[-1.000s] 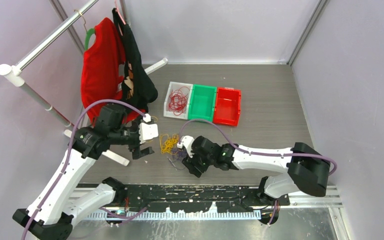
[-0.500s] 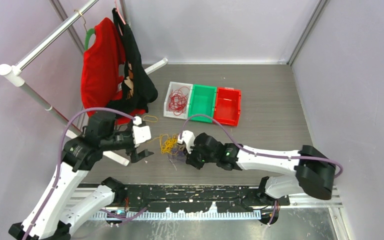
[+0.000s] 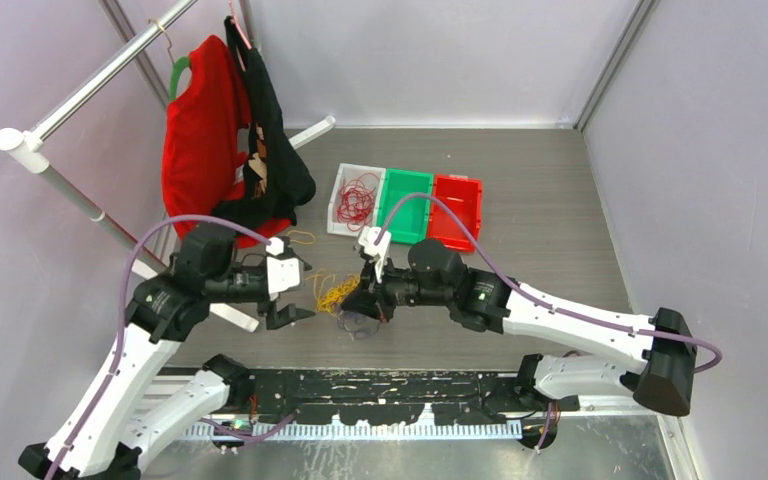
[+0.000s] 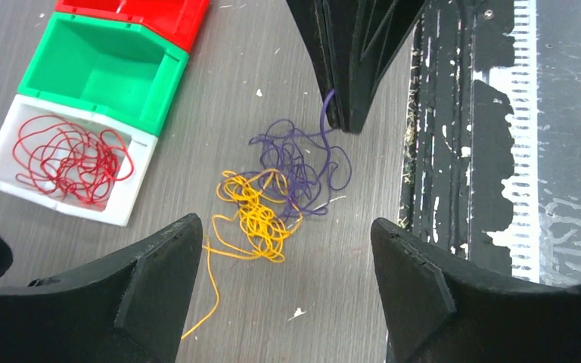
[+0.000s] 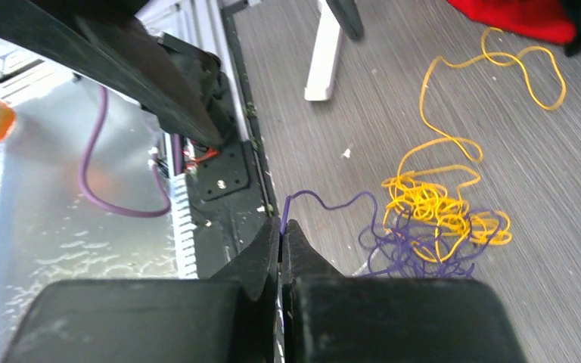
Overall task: Untangle the cables
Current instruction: Untie the cable.
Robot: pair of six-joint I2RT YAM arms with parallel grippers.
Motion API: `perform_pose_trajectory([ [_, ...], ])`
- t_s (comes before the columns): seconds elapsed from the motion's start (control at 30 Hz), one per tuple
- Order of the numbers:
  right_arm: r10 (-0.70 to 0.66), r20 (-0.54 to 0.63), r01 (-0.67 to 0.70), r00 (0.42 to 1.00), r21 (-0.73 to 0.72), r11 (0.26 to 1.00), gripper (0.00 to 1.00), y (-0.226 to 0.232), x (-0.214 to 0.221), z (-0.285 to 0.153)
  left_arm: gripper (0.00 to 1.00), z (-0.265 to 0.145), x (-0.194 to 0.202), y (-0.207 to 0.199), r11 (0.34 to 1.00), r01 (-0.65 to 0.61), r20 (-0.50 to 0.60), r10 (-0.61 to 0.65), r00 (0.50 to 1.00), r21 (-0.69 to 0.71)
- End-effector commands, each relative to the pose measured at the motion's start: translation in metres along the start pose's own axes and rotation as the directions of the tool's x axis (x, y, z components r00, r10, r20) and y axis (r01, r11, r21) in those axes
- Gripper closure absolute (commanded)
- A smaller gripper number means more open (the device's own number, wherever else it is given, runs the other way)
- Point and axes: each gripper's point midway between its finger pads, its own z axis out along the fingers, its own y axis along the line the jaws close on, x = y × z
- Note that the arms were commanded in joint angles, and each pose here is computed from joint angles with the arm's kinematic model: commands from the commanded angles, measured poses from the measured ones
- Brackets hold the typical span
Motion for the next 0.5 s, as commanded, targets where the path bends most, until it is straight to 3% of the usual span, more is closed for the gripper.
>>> perform_pose_trajectory([
  [0.0,-0.001,0.074,0.008,0.997,-0.098,0.995,0.99,0.024,-0.044,0.002,0.2,0.007,-0.032,0.007,0.997,-0.069,0.092,0.065,0.994,0.046],
  [0.3,-0.032,0.12,0.039,0.992,-0.058,0.998,0.99,0.022,-0.07,0.0,0.31,0.022,-0.021,-0.011,0.994,0.03,0.083,-0.038,0.996,0.1],
  [0.47,-0.031,0.107,0.037,0.994,-0.057,0.998,0.99,0.021,-0.07,0.0,0.56,0.028,-0.024,0.016,0.999,0.016,0.1,-0.013,0.995,-0.028],
])
